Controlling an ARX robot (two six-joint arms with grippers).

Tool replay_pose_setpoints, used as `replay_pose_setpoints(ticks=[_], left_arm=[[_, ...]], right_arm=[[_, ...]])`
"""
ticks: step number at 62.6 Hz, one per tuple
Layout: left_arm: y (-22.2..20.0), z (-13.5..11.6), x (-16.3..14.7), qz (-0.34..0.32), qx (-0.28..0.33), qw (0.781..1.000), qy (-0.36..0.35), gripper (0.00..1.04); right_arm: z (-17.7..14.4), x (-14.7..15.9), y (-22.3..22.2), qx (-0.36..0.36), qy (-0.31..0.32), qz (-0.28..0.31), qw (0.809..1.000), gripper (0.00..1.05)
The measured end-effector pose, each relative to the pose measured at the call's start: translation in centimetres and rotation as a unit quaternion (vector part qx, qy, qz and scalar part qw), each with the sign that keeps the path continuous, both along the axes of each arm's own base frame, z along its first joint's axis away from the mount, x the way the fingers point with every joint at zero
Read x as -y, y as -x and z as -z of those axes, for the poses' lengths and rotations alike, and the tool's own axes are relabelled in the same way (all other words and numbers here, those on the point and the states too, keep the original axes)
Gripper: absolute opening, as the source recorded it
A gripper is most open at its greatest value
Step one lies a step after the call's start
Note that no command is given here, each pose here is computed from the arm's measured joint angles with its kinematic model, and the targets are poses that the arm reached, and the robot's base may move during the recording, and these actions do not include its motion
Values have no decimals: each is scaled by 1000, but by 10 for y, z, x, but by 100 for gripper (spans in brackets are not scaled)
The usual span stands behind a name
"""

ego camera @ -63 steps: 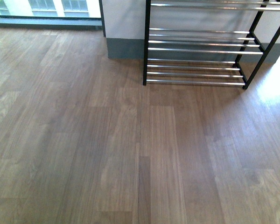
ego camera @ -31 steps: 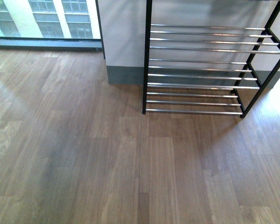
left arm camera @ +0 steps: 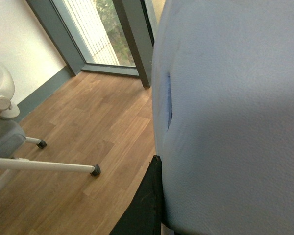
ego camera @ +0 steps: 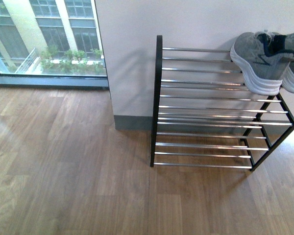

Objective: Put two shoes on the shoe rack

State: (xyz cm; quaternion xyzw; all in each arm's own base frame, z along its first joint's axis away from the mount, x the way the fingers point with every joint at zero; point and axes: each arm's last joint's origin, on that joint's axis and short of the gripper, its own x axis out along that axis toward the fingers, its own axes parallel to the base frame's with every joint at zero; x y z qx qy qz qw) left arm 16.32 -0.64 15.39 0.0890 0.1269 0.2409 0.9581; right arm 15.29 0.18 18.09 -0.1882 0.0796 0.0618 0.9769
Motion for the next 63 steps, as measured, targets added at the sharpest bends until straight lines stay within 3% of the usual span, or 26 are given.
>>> replay_pose_setpoints(ticks=[63], left_arm=[[0, 0, 0, -3, 0, 1000, -1, 2]], right_arm=[[0, 0, 0, -1, 0, -3, 1000, 2]])
